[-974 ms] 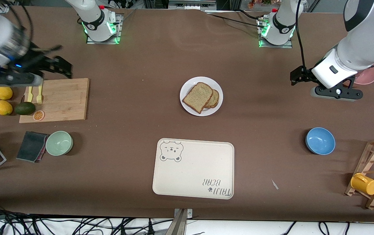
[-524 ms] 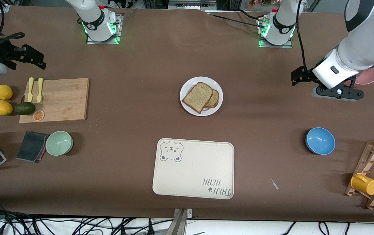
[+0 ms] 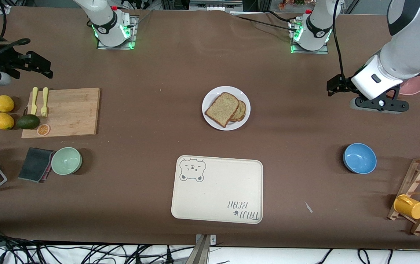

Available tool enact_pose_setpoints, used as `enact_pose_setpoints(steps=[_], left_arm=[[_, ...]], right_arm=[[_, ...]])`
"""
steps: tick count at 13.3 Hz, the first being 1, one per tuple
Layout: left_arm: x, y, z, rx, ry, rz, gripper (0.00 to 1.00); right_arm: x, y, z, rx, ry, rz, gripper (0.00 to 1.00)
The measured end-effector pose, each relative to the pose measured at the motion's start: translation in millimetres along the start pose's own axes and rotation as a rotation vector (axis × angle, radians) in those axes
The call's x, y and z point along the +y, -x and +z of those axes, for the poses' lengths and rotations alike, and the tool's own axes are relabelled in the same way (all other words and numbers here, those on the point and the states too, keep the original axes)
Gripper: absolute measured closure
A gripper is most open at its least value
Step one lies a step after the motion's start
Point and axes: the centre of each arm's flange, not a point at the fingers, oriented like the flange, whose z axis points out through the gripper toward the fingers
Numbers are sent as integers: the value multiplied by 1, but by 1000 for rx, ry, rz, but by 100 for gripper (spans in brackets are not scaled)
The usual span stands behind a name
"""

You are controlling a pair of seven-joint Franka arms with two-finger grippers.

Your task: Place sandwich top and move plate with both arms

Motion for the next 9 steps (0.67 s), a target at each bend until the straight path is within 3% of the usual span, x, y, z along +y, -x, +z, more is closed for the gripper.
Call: enact_pose_setpoints(steps=[4, 9], left_arm=[[-3, 0, 0, 0, 10, -7, 0], [37, -27, 36, -35, 230, 13, 0]], right_arm=[[-1, 0, -3, 8, 0, -1, 0], [9, -1, -7, 19, -2, 17, 0]])
